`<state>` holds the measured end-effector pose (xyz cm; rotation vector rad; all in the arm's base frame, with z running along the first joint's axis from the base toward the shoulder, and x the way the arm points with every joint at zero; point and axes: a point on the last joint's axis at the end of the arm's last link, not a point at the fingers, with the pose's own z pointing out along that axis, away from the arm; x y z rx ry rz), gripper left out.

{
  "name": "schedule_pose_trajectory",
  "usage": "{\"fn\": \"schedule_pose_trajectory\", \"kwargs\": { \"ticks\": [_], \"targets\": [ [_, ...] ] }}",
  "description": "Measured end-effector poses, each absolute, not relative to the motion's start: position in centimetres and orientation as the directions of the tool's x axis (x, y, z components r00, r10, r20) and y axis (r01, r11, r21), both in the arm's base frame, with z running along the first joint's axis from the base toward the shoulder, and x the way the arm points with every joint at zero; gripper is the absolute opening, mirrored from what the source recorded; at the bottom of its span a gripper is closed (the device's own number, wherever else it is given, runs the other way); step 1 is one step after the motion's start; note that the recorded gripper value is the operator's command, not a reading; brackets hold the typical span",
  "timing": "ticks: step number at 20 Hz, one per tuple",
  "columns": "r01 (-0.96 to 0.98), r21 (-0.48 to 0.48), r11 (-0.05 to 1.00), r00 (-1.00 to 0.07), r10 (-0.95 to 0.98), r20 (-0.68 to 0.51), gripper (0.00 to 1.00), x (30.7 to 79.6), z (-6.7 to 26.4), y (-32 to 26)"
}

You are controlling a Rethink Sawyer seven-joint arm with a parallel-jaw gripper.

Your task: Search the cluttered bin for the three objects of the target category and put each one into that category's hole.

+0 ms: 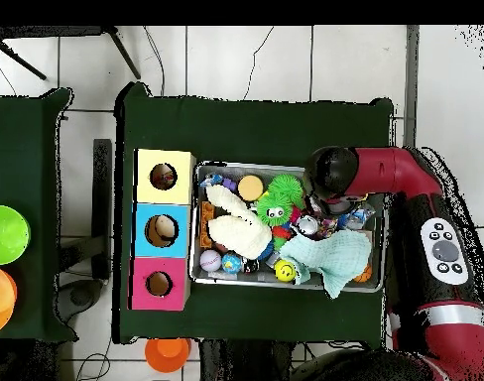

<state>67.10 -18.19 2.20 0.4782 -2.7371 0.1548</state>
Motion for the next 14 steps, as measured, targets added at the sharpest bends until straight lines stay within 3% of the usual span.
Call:
{"fn": "schedule_pose_trajectory", "kwargs": {
  "ticks": [14],
  "targets": [
    [-0.356,-0.068,0.932,-0.863,-0.300,0.406,1.00,67.2,2.1,-19.5]
  ]
}}
